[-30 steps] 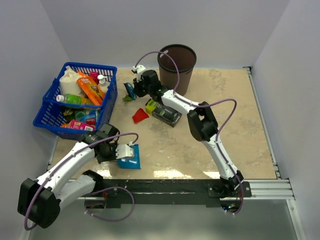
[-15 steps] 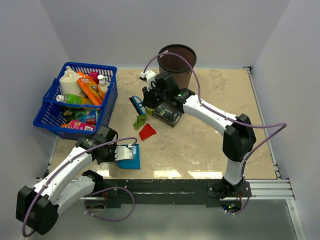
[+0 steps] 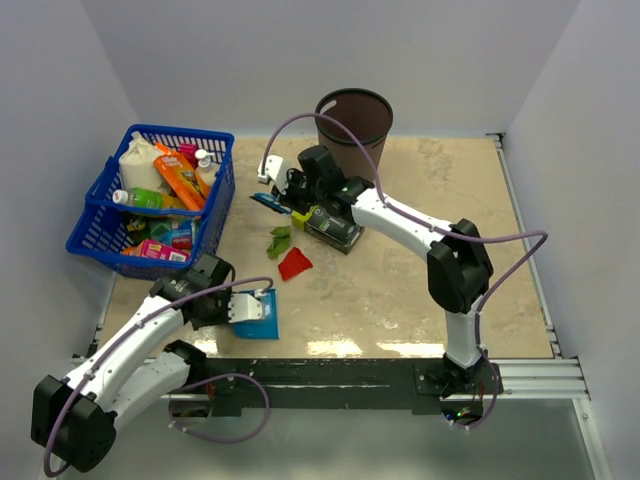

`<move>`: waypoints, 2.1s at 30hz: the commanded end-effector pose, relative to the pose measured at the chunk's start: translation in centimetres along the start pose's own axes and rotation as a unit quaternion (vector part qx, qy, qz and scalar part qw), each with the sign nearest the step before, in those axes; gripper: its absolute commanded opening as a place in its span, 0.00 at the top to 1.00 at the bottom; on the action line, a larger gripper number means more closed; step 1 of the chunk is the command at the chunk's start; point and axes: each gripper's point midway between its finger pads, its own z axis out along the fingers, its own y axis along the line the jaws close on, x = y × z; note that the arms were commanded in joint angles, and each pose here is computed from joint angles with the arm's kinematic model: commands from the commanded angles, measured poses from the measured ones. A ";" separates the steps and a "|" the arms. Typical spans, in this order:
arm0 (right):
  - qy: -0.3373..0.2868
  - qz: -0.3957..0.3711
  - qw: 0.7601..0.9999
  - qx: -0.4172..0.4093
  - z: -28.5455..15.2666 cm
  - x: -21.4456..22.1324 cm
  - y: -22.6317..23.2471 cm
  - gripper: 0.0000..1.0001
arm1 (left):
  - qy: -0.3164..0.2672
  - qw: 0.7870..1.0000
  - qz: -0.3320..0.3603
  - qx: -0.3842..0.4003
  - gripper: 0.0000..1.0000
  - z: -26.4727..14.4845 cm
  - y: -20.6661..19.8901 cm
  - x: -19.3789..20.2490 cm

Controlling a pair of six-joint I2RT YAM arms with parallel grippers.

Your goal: Sweep away the paper scraps from the table

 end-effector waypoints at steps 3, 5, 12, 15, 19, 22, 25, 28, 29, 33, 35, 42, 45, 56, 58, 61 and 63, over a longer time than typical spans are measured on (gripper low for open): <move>-0.076 -0.181 0.980 -0.006 0.3 -4.3 0.0 1.00 | 0.015 1.000 -0.016 -0.007 0.98 -1.1 -0.1 0.6; -0.073 -0.206 0.976 -0.025 0.9 -3.7 1.2 1.00 | 0.018 1.000 -0.017 -0.014 0.98 -1.4 0.1 0.8; -0.034 -0.298 0.945 -0.127 2.1 0.7 7.0 1.00 | 0.036 0.999 -0.003 -0.016 0.98 -1.8 0.0 1.7; -0.011 -0.320 0.936 -0.144 2.1 2.8 7.9 1.00 | 0.041 0.999 0.001 -0.017 0.99 -2.2 0.0 1.8; 0.015 -0.362 0.914 -0.180 0.2 5.8 9.4 1.00 | 0.042 0.999 0.004 -0.017 0.99 -2.5 0.1 1.8; 0.035 -0.383 0.899 -0.211 -2.6 8.2 10.8 1.00 | 0.037 0.999 0.004 -0.008 0.99 -2.8 0.2 1.4; 0.078 -0.386 0.881 -0.260 -6.0 11.5 12.7 1.00 | 0.035 0.999 0.012 0.001 0.99 -2.6 0.1 1.2; 0.116 -0.379 0.874 -0.281 -9.6 14.2 13.7 1.00 | 0.025 0.999 0.021 0.001 0.99 -2.2 0.3 0.8; 0.136 -0.370 0.869 -0.298 -10.9 16.2 14.6 1.00 | 0.022 0.999 0.023 0.004 0.99 -2.0 0.4 0.5; 0.142 -0.368 0.875 -0.282 -15.9 16.8 15.2 1.00 | 0.012 0.999 0.028 0.017 0.99 -1.0 0.8 -0.3; 0.163 -0.353 0.878 -0.279 -18.1 18.0 15.6 1.00 | 0.000 0.999 0.028 0.025 0.98 -0.6 1.4 -1.3; 0.151 -0.266 0.942 -0.137 -23.5 15.4 12.4 1.00 | -0.056 0.998 0.031 0.031 0.98 -0.5 3.9 -5.2; 0.132 -0.206 0.966 -0.089 -25.3 12.5 11.5 1.00 | -0.076 0.996 0.037 0.037 0.98 -0.8 4.4 -7.0; 0.170 -0.126 0.961 -0.180 -28.5 14.1 15.6 1.00 | -0.068 0.994 0.066 0.061 0.99 0.8 4.1 -8.5; 0.187 -0.128 0.955 -0.194 -27.9 14.9 15.7 1.00 | -0.064 0.994 0.066 0.058 0.99 1.0 4.3 -8.4; 0.219 -0.140 0.940 -0.220 -26.5 16.4 15.7 1.00 | -0.058 0.995 0.060 0.060 0.99 1.2 4.1 -8.2; 0.243 -0.133 0.935 -0.222 -25.3 17.8 15.6 1.00 | -0.057 0.995 0.057 0.061 0.99 1.2 4.0 -8.4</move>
